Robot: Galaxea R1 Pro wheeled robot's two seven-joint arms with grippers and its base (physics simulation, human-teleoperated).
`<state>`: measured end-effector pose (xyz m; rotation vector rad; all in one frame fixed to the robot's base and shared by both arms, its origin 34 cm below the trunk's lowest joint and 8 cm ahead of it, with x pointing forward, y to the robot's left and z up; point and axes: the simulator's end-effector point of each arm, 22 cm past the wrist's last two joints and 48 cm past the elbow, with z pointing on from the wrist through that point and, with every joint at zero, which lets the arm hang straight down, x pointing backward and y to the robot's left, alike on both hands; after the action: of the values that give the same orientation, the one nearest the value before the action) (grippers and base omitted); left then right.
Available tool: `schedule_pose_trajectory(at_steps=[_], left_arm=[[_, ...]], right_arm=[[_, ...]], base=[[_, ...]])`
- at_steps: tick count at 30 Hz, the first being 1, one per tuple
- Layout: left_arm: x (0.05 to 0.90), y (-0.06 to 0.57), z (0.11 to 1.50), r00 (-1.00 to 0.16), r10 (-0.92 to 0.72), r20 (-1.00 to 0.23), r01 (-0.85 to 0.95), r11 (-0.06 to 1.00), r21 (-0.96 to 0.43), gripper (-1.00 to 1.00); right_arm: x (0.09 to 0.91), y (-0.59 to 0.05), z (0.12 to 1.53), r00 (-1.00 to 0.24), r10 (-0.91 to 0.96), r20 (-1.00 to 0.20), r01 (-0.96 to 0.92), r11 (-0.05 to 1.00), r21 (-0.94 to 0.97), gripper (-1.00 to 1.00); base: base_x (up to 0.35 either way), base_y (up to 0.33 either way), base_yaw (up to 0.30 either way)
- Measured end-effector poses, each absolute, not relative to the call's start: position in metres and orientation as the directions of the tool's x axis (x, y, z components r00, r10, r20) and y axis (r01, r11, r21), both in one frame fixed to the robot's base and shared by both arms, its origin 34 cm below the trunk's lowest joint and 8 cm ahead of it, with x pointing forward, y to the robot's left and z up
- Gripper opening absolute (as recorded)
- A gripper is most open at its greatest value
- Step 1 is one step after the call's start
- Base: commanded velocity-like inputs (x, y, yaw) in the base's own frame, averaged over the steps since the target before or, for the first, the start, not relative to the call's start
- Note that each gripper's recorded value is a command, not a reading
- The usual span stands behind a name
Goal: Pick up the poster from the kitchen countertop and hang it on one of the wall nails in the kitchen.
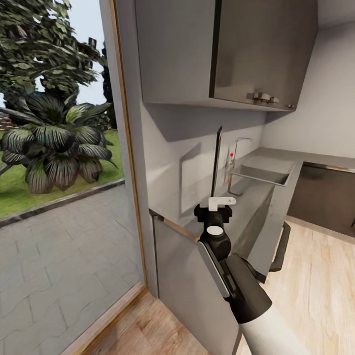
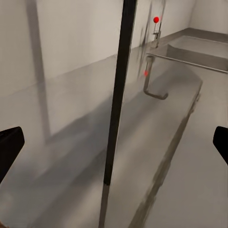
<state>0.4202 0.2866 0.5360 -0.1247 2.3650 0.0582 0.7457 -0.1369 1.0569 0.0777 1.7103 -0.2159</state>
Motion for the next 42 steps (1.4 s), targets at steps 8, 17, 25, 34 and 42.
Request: schedule_pose_trajectory(at_steps=[8,17,25,34,42], left_arm=[[0.4202,0.2865,0.5360,-0.712,-0.073,-0.699,-0.107,0.994,0.005,1.00],[0.4201,0.2867,0.5359,-0.712,-0.073,-0.699,-0.108,0.994,0.005,1.00],[0.4201,0.2866,0.5359,-0.712,-0.073,-0.699,-0.107,0.994,0.005,1.00],[0.4201,0.2867,0.5359,-0.712,-0.073,-0.699,-0.108,0.994,0.005,1.00],[0.4200,0.2868,0.5359,-0.712,-0.074,-0.698,-0.108,0.994,0.005,1.00]], right_arm=[[0.7459,-0.1378,1.0566,-0.152,-0.073,-0.986,0.176,0.979,-0.100,1.00],[0.7461,-0.1384,1.0567,-0.152,-0.071,-0.986,0.178,0.979,-0.098,1.00],[0.7460,-0.1385,1.0569,-0.151,-0.071,-0.986,0.178,0.979,-0.098,1.00],[0.7460,-0.1386,1.0561,-0.152,-0.070,-0.986,0.178,0.979,-0.097,1.00],[0.7460,-0.1393,1.0558,-0.153,-0.069,-0.986,0.179,0.979,-0.097,1.00]], base=[[0.048,-0.018,0.000],[0.085,-0.068,0.000],[0.040,-0.005,0.000],[0.068,0.000,0.000],[0.075,0.000,0.000]])
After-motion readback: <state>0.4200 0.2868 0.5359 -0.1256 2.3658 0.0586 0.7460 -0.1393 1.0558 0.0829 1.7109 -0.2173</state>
